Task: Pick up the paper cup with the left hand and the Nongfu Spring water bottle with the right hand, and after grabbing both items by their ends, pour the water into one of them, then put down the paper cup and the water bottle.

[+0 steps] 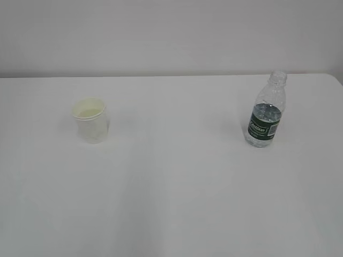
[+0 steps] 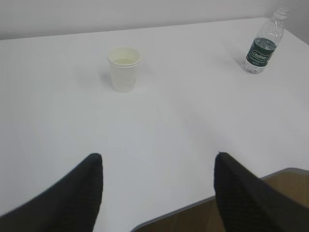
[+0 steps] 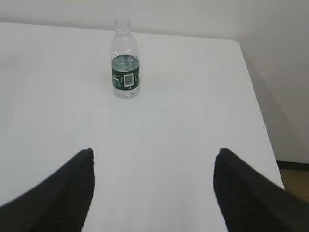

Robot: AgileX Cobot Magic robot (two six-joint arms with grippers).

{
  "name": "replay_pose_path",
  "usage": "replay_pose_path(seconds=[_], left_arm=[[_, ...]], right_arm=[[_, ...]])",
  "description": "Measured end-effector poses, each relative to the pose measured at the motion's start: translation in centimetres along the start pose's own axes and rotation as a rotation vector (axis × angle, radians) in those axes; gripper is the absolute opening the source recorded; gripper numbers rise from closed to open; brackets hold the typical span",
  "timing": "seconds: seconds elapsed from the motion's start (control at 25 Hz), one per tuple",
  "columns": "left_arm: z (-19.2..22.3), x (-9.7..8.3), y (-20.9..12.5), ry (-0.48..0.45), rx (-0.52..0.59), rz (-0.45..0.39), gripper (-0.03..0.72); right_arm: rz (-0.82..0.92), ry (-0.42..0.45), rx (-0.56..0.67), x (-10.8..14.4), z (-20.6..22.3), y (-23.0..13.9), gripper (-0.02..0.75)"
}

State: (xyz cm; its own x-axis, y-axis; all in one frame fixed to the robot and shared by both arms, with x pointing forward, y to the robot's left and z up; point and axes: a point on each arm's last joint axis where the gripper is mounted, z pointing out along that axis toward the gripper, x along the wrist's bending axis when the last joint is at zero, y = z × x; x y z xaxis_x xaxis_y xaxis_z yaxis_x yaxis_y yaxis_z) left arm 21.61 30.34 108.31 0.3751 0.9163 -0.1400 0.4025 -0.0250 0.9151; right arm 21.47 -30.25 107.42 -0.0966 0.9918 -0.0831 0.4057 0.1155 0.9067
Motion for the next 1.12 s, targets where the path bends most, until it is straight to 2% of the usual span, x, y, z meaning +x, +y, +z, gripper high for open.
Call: replay_pose_path(seconds=[0.24,0.48,0.76,1.12], left_arm=[[0.2,0.3,-0.5,0.03,0.044,0.012,0.513],[1.3,0.4,-1.5,0.021,0.098,0.001,0.492],[1.5,0.6,-1.6,0.046,0.108,0.013,0.486],[1.9,1.0,-1.8,0.081,0.103,0.032,0.485]], right_arm=[[-0.007,0.004,0.047,0.0,0.0,-0.4,0.586],[-0.021,0.008,0.09,0.1,0.9,-1.2,0.586],[-0.027,0.01,0.135,0.2,1.9,-2.1,0.586],[-0.027,0.01,0.126,0.2,2.4,-2.2,0.585]])
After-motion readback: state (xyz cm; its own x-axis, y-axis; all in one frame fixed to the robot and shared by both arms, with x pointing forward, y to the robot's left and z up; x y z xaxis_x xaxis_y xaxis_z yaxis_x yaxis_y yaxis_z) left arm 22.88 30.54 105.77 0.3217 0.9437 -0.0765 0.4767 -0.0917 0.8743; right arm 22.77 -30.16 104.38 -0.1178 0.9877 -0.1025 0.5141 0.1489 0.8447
